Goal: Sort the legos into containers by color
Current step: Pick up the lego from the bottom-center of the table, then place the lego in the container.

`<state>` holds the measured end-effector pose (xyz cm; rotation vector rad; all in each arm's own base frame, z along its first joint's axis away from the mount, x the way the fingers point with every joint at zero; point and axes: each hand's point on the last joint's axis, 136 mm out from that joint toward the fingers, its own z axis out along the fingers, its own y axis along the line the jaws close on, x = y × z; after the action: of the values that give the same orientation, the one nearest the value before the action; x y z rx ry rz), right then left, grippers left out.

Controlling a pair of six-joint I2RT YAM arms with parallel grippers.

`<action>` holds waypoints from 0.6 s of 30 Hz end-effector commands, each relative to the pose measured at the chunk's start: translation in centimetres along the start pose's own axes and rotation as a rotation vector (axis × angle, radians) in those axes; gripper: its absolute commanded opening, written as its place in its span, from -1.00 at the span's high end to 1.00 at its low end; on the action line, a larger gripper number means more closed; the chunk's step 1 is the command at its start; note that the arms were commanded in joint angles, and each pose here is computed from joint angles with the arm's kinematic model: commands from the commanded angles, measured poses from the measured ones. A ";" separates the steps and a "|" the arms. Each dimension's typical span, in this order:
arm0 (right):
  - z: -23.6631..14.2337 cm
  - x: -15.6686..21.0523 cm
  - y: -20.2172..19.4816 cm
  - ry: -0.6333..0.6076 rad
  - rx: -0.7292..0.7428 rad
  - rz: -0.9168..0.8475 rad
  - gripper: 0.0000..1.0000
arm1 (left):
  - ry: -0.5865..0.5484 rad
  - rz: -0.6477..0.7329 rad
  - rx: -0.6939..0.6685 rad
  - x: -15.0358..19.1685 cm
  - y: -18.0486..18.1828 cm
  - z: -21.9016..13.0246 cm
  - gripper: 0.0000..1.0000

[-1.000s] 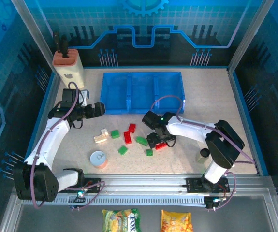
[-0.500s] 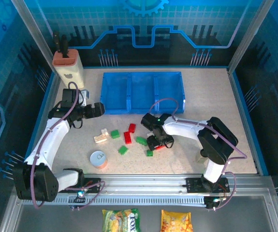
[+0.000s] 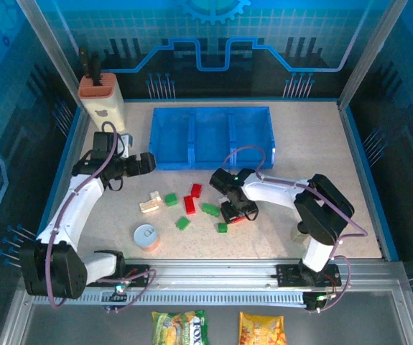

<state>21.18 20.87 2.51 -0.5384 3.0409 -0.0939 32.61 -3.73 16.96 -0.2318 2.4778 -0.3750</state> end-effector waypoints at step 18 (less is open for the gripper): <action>-9.5 -7.2 -6.6 -0.185 -0.038 0.247 -0.22 | 0.012 0.027 -0.002 0.1 0.1 0.4 -0.99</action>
<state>28.22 18.74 11.65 -0.1746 2.9121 0.0634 32.69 -3.73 16.52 -0.2353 2.4920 -0.3745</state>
